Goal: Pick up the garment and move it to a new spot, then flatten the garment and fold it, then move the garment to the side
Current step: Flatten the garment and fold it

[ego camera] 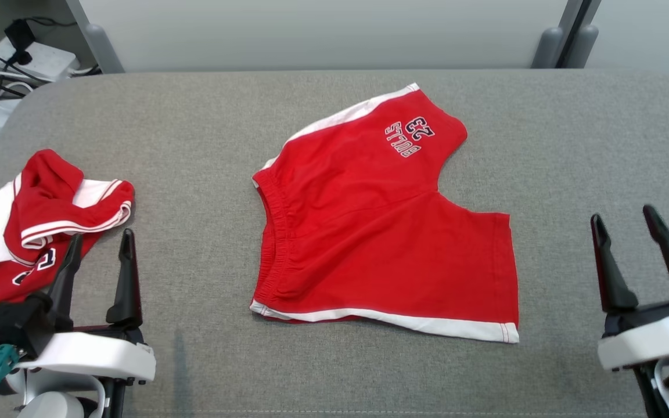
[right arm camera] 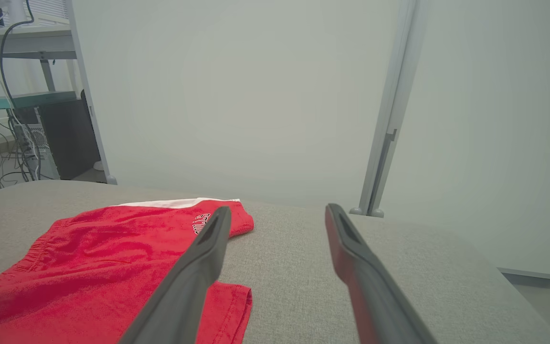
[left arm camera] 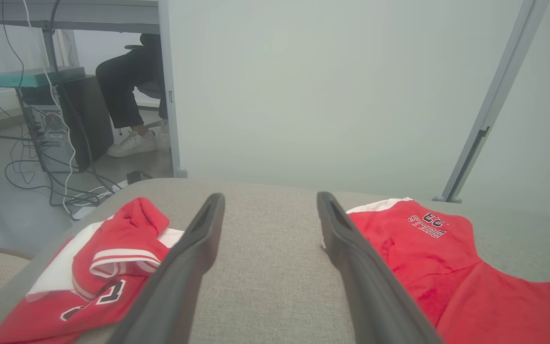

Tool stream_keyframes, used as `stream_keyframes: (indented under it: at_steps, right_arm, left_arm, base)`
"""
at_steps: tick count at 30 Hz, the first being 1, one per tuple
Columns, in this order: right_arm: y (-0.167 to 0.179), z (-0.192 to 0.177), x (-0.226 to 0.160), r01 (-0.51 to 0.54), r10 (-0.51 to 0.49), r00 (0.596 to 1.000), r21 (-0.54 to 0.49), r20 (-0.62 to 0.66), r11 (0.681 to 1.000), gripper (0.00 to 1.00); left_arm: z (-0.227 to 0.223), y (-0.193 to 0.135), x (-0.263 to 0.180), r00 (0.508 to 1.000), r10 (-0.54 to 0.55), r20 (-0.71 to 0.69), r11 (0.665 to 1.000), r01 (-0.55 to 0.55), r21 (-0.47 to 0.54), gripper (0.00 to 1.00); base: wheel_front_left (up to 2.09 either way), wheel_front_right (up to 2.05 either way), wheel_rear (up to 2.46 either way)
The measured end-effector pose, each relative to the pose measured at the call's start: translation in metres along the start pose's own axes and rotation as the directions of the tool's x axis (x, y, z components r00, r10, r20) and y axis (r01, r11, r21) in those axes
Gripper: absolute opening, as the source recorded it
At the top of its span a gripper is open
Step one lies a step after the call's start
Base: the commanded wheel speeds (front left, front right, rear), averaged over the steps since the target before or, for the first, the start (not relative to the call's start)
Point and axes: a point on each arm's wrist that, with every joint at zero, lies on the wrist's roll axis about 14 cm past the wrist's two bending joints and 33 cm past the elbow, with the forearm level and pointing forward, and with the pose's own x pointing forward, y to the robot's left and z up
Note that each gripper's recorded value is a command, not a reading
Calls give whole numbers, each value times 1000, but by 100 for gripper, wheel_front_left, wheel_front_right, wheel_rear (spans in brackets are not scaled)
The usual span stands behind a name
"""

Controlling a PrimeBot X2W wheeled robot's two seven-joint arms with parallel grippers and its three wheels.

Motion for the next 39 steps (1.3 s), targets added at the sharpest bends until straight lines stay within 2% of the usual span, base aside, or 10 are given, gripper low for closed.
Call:
stream_keyframes:
  at_steps: [7, 21, 39]
  right_arm:
    - [7, -23, -24, 21, -19, 998, 39, -57, 999, 100]
    - [22, -39, -65, 51, -41, 993, 96, -112, 994, 100]
    - [35, -39, -69, 48, -33, 993, 138, -114, 989, 100]
  left_arm:
    - [-2, 10, -15, 1000, -30, 6, 999, 30, 9, 100]
    - [-18, -1, -51, 998, -59, -17, 998, 59, 30, 100]
    - [-24, -5, -55, 998, -56, -37, 998, 57, 40, 100]
  base:
    - [0, 0, 0]
    - [0, 0, 0]
    - [0, 0, 0]
